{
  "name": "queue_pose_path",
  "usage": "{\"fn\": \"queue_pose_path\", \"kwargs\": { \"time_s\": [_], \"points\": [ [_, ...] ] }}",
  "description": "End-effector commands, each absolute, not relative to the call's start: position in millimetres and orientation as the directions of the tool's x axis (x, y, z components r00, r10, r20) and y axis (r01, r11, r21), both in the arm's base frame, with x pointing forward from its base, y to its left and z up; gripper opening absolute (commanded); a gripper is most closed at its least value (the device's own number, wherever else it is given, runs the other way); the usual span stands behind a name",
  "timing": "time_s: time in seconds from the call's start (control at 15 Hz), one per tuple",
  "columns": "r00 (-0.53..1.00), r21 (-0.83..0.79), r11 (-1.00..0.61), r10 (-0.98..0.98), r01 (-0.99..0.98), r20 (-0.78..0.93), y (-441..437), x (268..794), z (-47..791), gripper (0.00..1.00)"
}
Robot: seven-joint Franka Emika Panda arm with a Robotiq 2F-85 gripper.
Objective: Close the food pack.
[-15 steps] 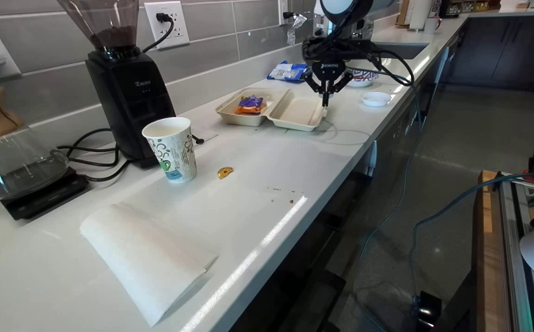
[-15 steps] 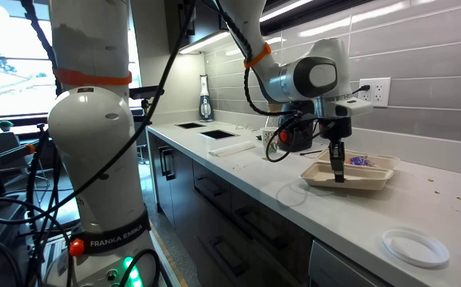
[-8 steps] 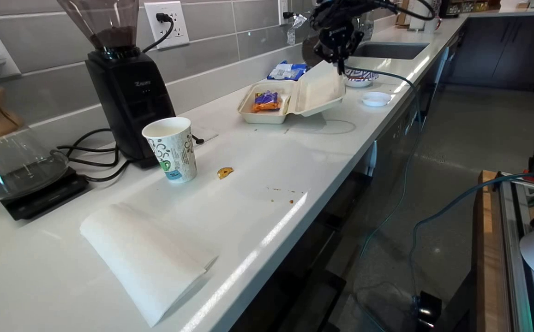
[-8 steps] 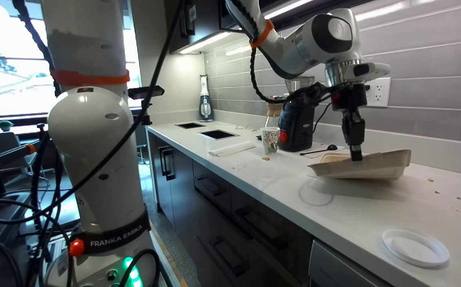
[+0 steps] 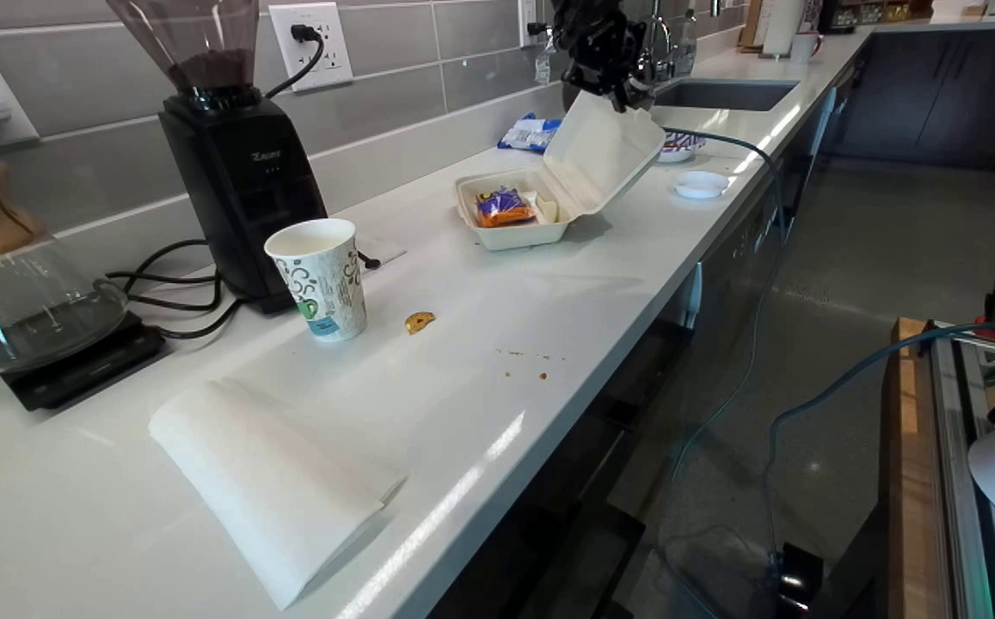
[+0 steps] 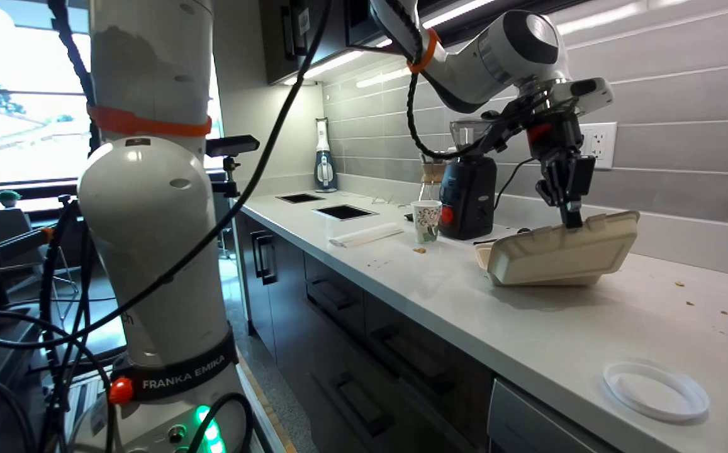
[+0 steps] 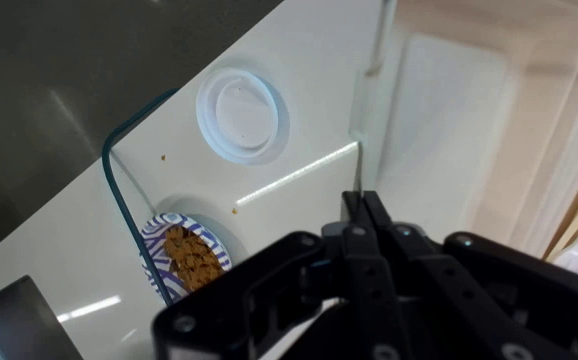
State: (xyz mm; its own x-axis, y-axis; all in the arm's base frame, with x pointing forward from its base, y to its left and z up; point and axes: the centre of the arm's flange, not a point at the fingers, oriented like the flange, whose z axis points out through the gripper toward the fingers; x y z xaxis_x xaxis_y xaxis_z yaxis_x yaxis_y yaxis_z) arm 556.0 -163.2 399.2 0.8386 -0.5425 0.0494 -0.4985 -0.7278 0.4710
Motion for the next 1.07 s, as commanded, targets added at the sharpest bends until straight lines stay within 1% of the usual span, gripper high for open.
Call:
{"fn": "queue_pose_path", "kwargs": {
  "time_s": [0.0, 0.27, 0.47, 0.67, 1.0],
  "points": [
    [0.911, 0.583, -0.736, -0.413, -0.345, 0.018, -123.8, 597.3, 392.3, 0.01],
    [0.966, 0.677, -0.707, -0.26, -0.205, 0.021, -51.6, 615.7, 390.5, 0.01],
    [0.984, 0.735, -0.665, -0.174, -0.134, 0.022, -10.6, 621.6, 390.9, 0.01],
    [0.99, 0.758, -0.64, -0.131, -0.124, 0.051, 16.6, 622.2, 395.7, 0.01],
    [0.982, 0.714, -0.675, -0.139, -0.188, 0.127, 45.4, 619.6, 396.3, 0.01]
  ]
}}
